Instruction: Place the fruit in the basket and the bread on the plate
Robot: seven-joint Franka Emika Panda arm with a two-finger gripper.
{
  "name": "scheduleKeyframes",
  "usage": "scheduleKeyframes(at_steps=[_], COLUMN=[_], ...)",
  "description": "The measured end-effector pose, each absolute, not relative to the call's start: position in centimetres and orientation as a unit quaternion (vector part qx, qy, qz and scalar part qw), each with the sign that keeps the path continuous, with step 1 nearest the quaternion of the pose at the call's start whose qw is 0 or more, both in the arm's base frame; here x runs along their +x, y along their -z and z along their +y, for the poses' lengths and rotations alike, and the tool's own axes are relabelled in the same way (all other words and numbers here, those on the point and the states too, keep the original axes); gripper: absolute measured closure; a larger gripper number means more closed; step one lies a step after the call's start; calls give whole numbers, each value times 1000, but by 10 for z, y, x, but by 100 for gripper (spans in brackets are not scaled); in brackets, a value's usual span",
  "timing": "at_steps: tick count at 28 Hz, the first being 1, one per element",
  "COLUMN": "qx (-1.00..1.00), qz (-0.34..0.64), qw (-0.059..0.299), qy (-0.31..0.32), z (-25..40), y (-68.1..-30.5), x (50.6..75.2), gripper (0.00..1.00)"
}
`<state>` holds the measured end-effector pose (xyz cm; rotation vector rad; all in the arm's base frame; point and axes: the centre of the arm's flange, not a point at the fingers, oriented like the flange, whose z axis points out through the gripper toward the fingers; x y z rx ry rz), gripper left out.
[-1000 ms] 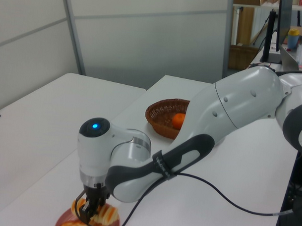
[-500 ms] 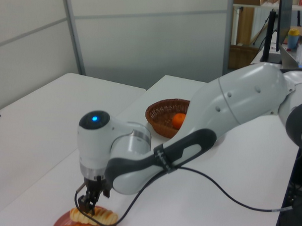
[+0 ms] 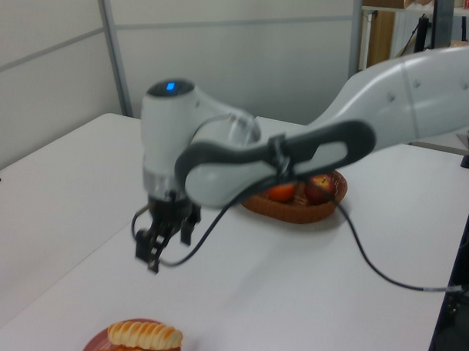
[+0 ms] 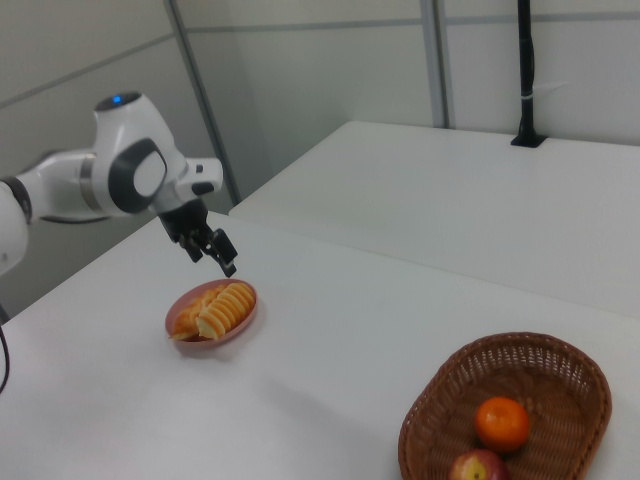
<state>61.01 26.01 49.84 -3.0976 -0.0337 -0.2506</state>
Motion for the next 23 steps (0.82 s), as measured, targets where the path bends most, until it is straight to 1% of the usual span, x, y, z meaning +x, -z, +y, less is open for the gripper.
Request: scheduleKeyframes(at_steps=[2, 5, 6, 9, 10, 14, 16, 18, 23], qx=[-997, -998, -999, -999, -999, -1000, -1000, -1000, -1000], qz=[-10, -9, -7, 2, 5, 8, 12, 16, 28], qw=[13, 7, 5, -2, -5, -9, -10, -10, -10], qy=[75, 60, 53, 39, 31, 20, 19, 16, 3], z=[243, 211, 192, 145, 118, 46, 23, 6, -10], y=[-515, -530, -535, -542, -544, -548, -552, -559, -588], x=[607, 605, 606, 611, 613, 616, 615, 610, 581], gripper=[0, 0, 0, 0, 0, 0, 0, 0, 0])
